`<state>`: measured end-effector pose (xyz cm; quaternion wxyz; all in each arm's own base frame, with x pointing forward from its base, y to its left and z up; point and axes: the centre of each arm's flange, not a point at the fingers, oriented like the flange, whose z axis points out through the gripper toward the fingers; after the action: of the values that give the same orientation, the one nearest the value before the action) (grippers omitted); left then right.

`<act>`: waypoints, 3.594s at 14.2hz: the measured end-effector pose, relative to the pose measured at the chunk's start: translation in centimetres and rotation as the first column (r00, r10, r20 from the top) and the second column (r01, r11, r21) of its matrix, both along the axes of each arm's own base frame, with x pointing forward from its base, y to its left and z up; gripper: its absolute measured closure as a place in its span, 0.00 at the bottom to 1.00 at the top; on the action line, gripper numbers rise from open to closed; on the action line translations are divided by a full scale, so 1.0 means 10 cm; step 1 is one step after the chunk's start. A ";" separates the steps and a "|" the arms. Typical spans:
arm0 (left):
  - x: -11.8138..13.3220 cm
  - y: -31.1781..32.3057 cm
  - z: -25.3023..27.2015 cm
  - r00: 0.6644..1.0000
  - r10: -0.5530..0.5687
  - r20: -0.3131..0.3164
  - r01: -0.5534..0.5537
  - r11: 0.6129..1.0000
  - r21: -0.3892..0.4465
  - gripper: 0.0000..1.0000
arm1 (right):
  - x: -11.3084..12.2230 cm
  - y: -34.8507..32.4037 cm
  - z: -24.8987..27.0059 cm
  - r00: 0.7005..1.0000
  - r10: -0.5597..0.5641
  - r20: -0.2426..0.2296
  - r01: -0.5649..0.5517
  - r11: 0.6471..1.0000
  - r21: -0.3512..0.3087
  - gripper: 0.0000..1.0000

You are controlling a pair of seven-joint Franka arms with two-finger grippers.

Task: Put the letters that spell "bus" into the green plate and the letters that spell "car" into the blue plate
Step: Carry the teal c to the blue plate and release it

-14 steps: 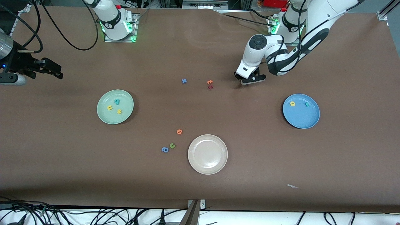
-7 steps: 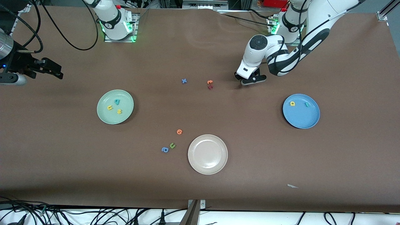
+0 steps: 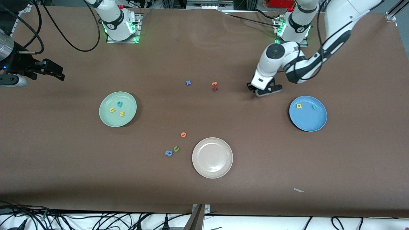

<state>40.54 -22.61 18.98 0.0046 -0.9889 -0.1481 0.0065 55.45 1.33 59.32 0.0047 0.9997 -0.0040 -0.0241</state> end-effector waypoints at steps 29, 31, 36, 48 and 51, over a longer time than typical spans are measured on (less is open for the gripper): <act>1.75 2.56 0.55 0.964 -0.189 -0.185 0.192 0.981 -0.002 0.00 | -0.01 -0.02 -0.01 1.000 -0.004 -0.012 0.004 1.000 0.000 0.00; 1.89 2.58 0.87 0.955 -0.179 -0.237 0.192 0.981 0.034 0.00 | -0.01 -0.02 -0.01 1.000 -0.004 -0.012 0.004 1.000 0.000 0.00; 2.14 2.81 1.57 0.954 -0.141 -0.264 0.168 0.982 0.081 0.00 | -0.01 -0.02 -0.01 1.000 -0.004 -0.012 0.004 1.000 0.000 0.00; 2.35 3.10 1.81 0.955 0.027 -0.294 -0.040 0.999 -0.037 0.00 | -0.03 -0.03 -0.02 1.000 -0.006 -0.026 0.006 1.000 -0.001 0.00; 2.42 2.84 1.61 0.932 0.099 -0.349 -0.123 0.991 -0.048 0.00 | -0.03 -0.04 -0.02 1.000 -0.007 -0.027 0.007 1.000 -0.001 0.00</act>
<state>64.76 5.80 35.13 -0.0038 -0.9620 -0.2004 0.1854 55.19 0.92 59.11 0.0049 0.9993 -0.0076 -0.0374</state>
